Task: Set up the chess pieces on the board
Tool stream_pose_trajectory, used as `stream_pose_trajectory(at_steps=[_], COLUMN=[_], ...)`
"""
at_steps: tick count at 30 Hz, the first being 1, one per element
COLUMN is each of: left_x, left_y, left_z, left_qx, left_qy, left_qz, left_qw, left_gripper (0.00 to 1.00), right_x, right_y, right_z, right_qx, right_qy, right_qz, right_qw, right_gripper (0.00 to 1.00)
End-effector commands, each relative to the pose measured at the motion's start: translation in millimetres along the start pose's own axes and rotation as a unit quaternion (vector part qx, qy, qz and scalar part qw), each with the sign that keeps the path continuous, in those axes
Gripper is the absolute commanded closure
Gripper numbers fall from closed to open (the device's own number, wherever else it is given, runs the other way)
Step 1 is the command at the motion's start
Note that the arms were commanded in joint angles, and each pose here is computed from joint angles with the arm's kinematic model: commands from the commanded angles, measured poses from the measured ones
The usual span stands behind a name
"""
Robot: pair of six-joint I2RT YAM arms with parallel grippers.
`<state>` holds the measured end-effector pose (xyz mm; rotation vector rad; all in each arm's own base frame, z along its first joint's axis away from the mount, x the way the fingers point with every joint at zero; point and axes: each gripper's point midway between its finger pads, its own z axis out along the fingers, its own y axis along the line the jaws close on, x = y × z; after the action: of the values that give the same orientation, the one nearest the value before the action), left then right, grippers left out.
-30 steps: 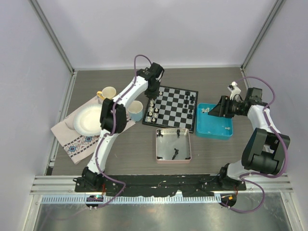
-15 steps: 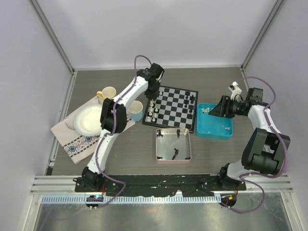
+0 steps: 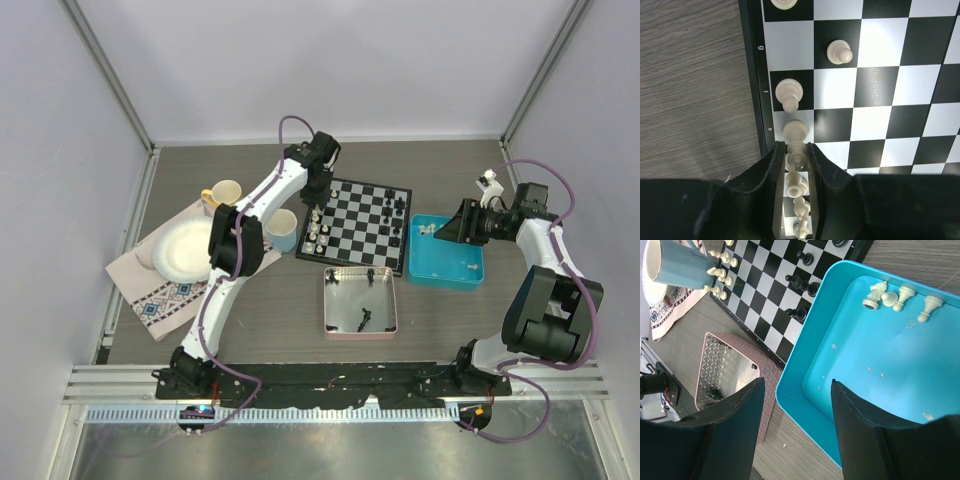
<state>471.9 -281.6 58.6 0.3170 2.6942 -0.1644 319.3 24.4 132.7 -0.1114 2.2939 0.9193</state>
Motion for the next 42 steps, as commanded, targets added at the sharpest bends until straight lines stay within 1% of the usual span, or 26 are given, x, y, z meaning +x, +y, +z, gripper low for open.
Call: stream_pose_trajectory(at_steps=[1, 12, 15, 18, 20, 21, 22, 24, 27, 28, 29, 30, 31, 33, 34, 37, 38, 39, 40, 41, 42], left_x=[-18, -33, -40, -48, -52, -55, -57, -65, -75, -81, -80, -84, -89, -90, -94, -92, -94, -91, -91, -97, -96], left_y=[-1, 0, -3, -5, -6, -8, -8, -9, -9, -10, -10, -11, -10, -10, -10, -7, -7, -5, -4, -2, 1], left_z=[-9, -27, -37, -46, -53, -60, -63, -79, -97, -111, -115, -122, -140, -150, -168, -181, -202, -199, -208, -230, -237], left_qx=[0.011, 0.017, 0.026, 0.041, 0.048, 0.061, 0.065, 0.076, 0.085, 0.090, 0.091, 0.094, 0.099, 0.101, 0.105, 0.108, 0.113, 0.112, 0.114, 0.115, 0.110], left_qy=[-0.026, -0.051, -0.063, -0.075, -0.083, -0.086, -0.089, -0.105, -0.127, -0.143, -0.145, -0.156, -0.173, -0.185, -0.203, -0.220, -0.241, -0.243, -0.253, -0.284, -0.294], left_qz=[-0.005, -0.012, -0.015, -0.022, -0.029, -0.033, -0.035, -0.039, -0.040, -0.039, -0.039, -0.039, -0.039, -0.036, -0.034, -0.027, -0.024, -0.023, -0.021, -0.021, -0.018], left_qw=[1.000, 0.998, 0.998, 0.996, 0.995, 0.994, 0.993, 0.991, 0.987, 0.985, 0.984, 0.982, 0.979, 0.977, 0.973, 0.969, 0.964, 0.963, 0.961, 0.952, 0.949], left_gripper=[0.71, 0.59, 0.55, 0.46, 0.44, 0.43, 0.39, 0.36, 0.23, 0.08, 0.01, 0.00, 0.00, 0.00, 0.01, 0.00, 0.01, 0.00, 0.00, 0.00, 0.00], right_x=[-19, -19, -19, -19, -19, -19, -18, -17, -17, -17, -17, -17, -16, -15, -15, -18, -20, -22, -23, -25, -29], right_y=[4, 5, 6, 6, 6, 7, 7, 8, 9, 10, 10, 11, 12, 14, 15, 19, 21, 22, 22, 24, 26], right_z=[-6, -6, -7, -6, -7, -7, -7, -7, -8, -8, -8, -9, -9, -10, -11, -14, -15, -17, -18, -20, -23], right_qx=[-0.006, -0.009, -0.009, -0.010, -0.011, -0.013, -0.012, -0.014, -0.019, -0.020, -0.022, -0.023, -0.025, -0.029, -0.030, -0.032, -0.032, -0.031, -0.030, -0.030, -0.028], right_qy=[-0.021, -0.021, -0.021, -0.021, -0.021, -0.021, -0.020, -0.019, -0.018, -0.016, -0.015, -0.014, -0.013, -0.013, -0.013, -0.014, -0.016, -0.016, -0.016, -0.017, -0.018], right_qz=[-0.026, -0.026, -0.026, -0.026, -0.027, -0.028, -0.028, -0.030, -0.035, -0.037, -0.038, -0.043, -0.044, -0.051, -0.053, -0.065, -0.069, -0.073, -0.080, -0.085, -0.090], right_qw=[0.999, 0.999, 0.999, 0.999, 0.999, 0.999, 0.999, 0.999, 0.999, 0.999, 0.999, 0.999, 0.999, 0.998, 0.998, 0.997, 0.997, 0.997, 0.996, 0.996, 0.995], right_gripper=[0.39, 0.39, 0.39, 0.39, 0.39, 0.39, 0.39, 0.39, 0.39, 0.39, 0.39, 0.39, 0.39, 0.39, 0.39, 0.39, 0.39, 0.39, 0.39, 0.39, 0.39])
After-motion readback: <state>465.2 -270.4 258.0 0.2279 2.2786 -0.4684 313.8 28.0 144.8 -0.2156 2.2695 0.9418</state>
